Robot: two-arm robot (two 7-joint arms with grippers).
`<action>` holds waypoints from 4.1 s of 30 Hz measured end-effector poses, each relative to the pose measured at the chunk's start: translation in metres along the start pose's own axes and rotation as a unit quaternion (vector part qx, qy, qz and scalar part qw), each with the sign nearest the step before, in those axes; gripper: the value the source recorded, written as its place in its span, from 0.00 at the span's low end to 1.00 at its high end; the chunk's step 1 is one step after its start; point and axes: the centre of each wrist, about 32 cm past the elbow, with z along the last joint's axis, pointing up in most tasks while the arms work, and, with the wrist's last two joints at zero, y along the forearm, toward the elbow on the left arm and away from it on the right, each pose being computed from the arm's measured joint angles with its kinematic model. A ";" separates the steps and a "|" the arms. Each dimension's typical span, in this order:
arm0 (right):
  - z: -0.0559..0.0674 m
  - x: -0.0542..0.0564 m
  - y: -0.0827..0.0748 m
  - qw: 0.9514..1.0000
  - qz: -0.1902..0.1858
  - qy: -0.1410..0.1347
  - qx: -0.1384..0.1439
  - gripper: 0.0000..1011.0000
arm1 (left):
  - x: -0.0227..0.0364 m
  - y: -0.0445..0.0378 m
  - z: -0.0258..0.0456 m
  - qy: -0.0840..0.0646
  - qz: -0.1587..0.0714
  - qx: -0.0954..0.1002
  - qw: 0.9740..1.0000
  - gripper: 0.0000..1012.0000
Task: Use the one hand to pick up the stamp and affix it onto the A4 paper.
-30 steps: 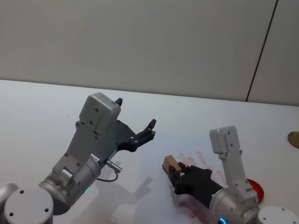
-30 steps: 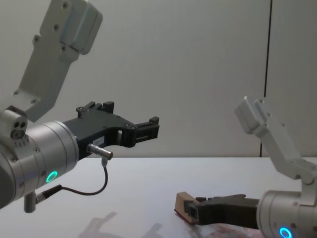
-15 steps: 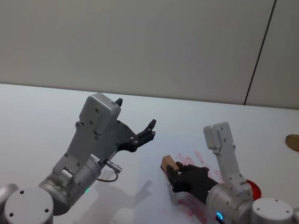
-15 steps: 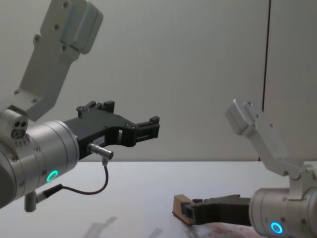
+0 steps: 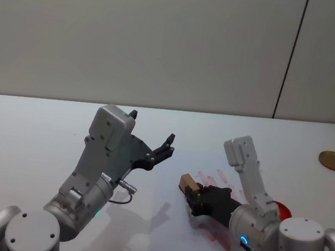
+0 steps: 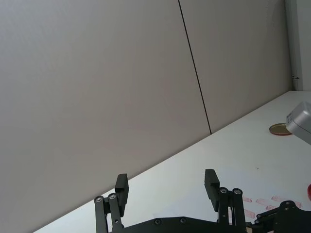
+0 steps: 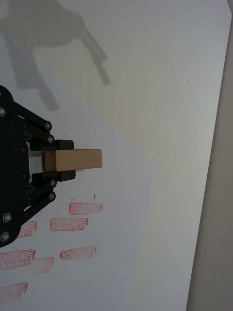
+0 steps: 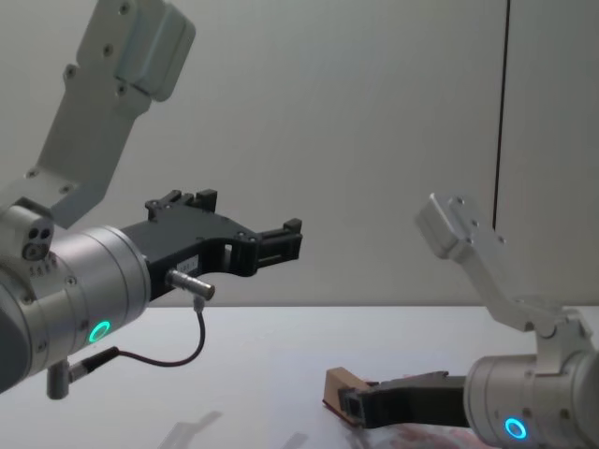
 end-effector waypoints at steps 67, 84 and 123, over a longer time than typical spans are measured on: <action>0.002 -0.017 -0.079 0.981 -0.185 -0.011 0.058 0.21 | 0.0000 0.0000 0.0000 0.000 0.000 0.000 1.000 0.98; -0.012 -0.008 -0.100 0.972 -0.232 0.013 0.039 0.21 | 0.0000 0.0000 0.0000 0.000 0.000 0.000 1.000 0.98; -0.026 -0.005 -0.115 0.968 -0.233 0.010 0.089 0.97 | 0.0000 0.0000 0.0000 0.000 0.000 0.000 1.000 0.98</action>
